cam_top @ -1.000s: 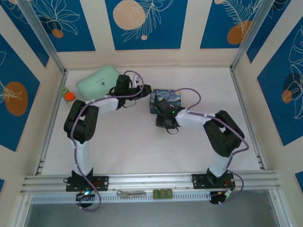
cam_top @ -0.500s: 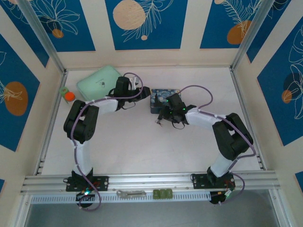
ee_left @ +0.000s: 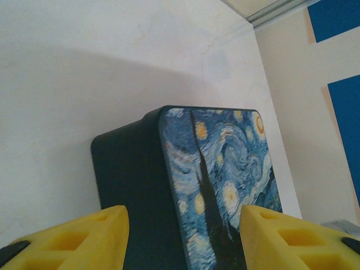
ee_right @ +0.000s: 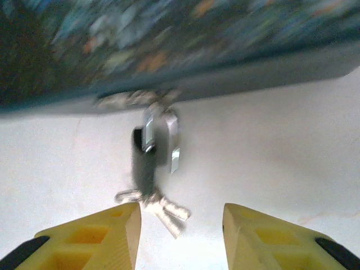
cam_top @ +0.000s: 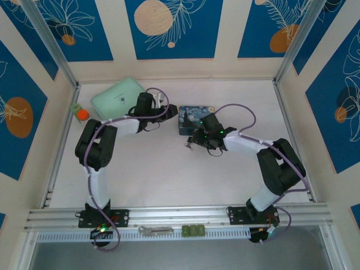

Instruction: Unlock the padlock with the key

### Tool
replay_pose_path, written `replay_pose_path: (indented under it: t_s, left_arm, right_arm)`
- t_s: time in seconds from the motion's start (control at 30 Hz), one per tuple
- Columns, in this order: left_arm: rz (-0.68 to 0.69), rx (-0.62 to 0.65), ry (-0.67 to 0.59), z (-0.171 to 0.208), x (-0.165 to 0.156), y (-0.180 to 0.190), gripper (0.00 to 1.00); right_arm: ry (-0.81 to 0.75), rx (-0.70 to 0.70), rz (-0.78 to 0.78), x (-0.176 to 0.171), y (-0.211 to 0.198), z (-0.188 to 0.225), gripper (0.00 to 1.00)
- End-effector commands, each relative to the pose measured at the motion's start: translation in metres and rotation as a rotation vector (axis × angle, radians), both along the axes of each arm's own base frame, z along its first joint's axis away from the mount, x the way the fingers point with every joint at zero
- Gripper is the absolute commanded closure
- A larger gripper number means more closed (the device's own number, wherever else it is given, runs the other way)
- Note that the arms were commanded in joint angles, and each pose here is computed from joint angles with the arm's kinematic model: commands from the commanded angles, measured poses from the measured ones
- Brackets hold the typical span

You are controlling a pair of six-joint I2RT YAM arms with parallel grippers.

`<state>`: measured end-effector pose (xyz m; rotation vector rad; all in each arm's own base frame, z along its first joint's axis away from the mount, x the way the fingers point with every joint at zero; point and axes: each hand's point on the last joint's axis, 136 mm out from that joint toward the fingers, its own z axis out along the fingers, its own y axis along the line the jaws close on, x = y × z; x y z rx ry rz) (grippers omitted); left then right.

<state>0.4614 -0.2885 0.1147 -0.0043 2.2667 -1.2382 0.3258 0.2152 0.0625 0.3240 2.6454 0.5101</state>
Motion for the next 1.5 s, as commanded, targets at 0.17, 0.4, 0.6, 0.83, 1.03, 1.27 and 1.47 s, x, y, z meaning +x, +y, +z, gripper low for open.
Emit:
replay_pose_path:
  t_s: [0.17, 0.4, 0.6, 0.83, 1.03, 1.27, 1.47]
  left_arm:
    - [-0.030, -0.034, -0.078, 0.043, -0.036, 0.027, 0.45]
    - [-0.212, -0.090, -0.074, 0.031, -0.103, 0.002, 0.44]
    - [-0.309, 0.079, -0.053, -0.016, -0.135, -0.029, 0.44]
    - [-0.248, 0.309, -0.047, -0.057, -0.125, -0.047, 0.44]
    - [-0.215, 0.405, -0.031, -0.075, -0.109, -0.045, 0.44]
    - [-0.242, 0.385, -0.002, -0.084, -0.098, -0.064, 0.44]
    - [-0.276, 0.395, 0.034, -0.102, -0.105, -0.076, 0.43]
  right_arm:
    - [-0.048, -0.026, 0.022, 0.002, 0.018, 0.020, 0.57]
    - [-0.088, 0.030, 0.111, 0.009, -0.002, 0.056, 0.46]
    - [-0.152, 0.114, 0.106, 0.032, -0.041, 0.089, 0.43]
    - [-0.187, 0.128, 0.085, 0.059, -0.067, 0.102, 0.43]
    - [-0.177, 0.186, 0.092, 0.070, -0.067, 0.097, 0.43]
    - [-0.177, 0.204, 0.107, 0.070, -0.069, 0.096, 0.43]
    - [-0.168, 0.225, 0.078, 0.066, -0.077, 0.088, 0.43]
